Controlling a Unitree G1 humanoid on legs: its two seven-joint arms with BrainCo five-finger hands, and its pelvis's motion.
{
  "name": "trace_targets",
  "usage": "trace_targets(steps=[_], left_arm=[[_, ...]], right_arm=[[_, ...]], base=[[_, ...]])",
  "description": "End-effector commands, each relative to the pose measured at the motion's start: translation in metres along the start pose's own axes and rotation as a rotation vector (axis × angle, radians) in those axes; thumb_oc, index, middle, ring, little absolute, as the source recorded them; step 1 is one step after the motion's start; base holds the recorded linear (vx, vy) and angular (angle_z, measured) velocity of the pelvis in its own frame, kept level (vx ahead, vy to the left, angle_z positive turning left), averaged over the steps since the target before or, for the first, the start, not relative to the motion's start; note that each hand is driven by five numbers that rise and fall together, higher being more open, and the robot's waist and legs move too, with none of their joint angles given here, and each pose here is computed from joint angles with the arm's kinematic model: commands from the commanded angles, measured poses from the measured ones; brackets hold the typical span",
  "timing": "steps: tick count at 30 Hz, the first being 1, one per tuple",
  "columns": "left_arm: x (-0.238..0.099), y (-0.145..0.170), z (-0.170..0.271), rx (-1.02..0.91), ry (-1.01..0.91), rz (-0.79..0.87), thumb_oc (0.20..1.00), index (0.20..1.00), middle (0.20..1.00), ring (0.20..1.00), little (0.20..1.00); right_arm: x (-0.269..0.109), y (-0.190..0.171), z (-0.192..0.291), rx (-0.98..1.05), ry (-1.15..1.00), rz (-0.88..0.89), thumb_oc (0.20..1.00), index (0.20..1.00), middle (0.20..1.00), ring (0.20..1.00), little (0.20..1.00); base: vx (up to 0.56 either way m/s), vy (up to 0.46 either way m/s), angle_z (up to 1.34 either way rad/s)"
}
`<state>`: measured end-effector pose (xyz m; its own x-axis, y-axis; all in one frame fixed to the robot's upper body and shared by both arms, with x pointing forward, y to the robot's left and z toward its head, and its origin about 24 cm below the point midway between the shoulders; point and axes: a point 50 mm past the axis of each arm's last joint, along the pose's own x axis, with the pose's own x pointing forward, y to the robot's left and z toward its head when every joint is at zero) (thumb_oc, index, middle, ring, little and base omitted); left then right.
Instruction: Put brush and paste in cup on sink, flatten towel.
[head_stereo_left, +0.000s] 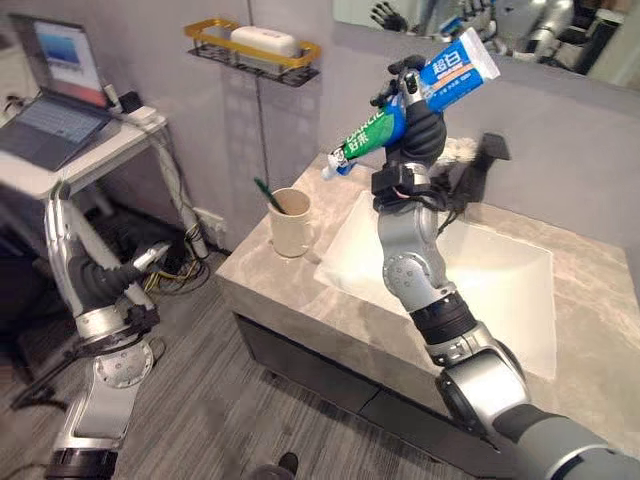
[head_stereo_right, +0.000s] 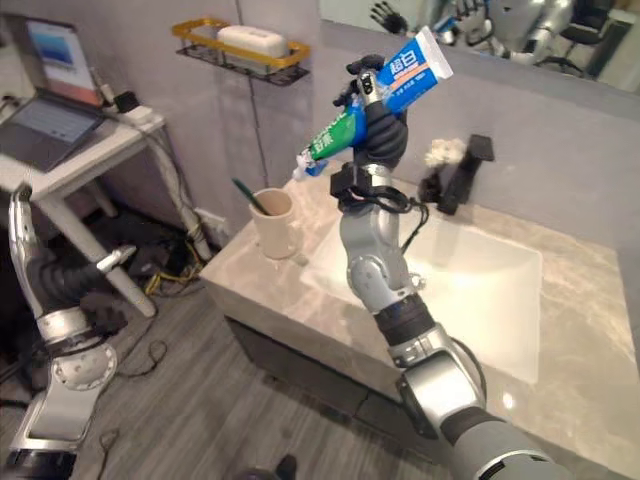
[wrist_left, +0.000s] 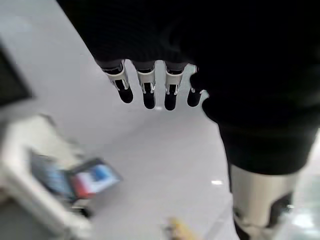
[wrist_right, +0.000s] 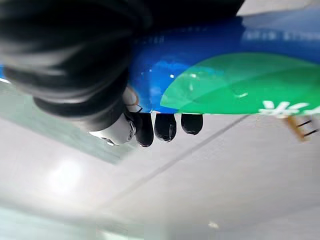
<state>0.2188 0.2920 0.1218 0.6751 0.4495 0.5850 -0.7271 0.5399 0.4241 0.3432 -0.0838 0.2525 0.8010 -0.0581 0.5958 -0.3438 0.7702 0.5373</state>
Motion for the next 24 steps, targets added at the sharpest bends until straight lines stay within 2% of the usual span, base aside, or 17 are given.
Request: trace_targets(steps=[1,4,5,12,24], left_arm=[[0.004,0.006,-0.004,0.004,-0.001,-0.060,1.000,1.000,1.000,1.000,1.000],[-0.006,0.005,-0.023,0.039,0.092,-0.103,1.000,1.000,1.000,1.000,1.000],[-0.015,0.003,-0.034,0.067,0.150,-0.153,1.000,1.000,1.000,1.000,1.000],[-0.027,-0.006,-0.037,0.065,0.166,-0.279,1.000,1.000,1.000,1.000,1.000],[-0.031,-0.003,-0.051,0.118,0.225,-0.270,1.000,1.000,1.000,1.000,1.000]], right_arm=[[0.013,0.022,0.035,-0.079,-0.169,0.101,0.200,0.200,0.200,0.200,0.200],[0.015,0.019,0.034,-0.113,-0.164,0.083,0.200,0.200,0.200,0.200,0.200],[0.016,0.015,0.030,-0.181,-0.146,0.080,0.200,0.200,0.200,0.200,0.200],[0.023,0.006,0.028,-0.278,-0.132,0.035,0.200,0.200,0.200,0.200,0.200],[0.017,0.001,0.015,-0.310,-0.092,0.009,0.200,0.200,0.200,0.200,0.200]], base=[[-0.02,0.019,0.09],[-0.01,0.018,0.19],[-0.01,0.022,0.22],[0.00,0.013,0.13],[0.00,0.002,-0.01]])
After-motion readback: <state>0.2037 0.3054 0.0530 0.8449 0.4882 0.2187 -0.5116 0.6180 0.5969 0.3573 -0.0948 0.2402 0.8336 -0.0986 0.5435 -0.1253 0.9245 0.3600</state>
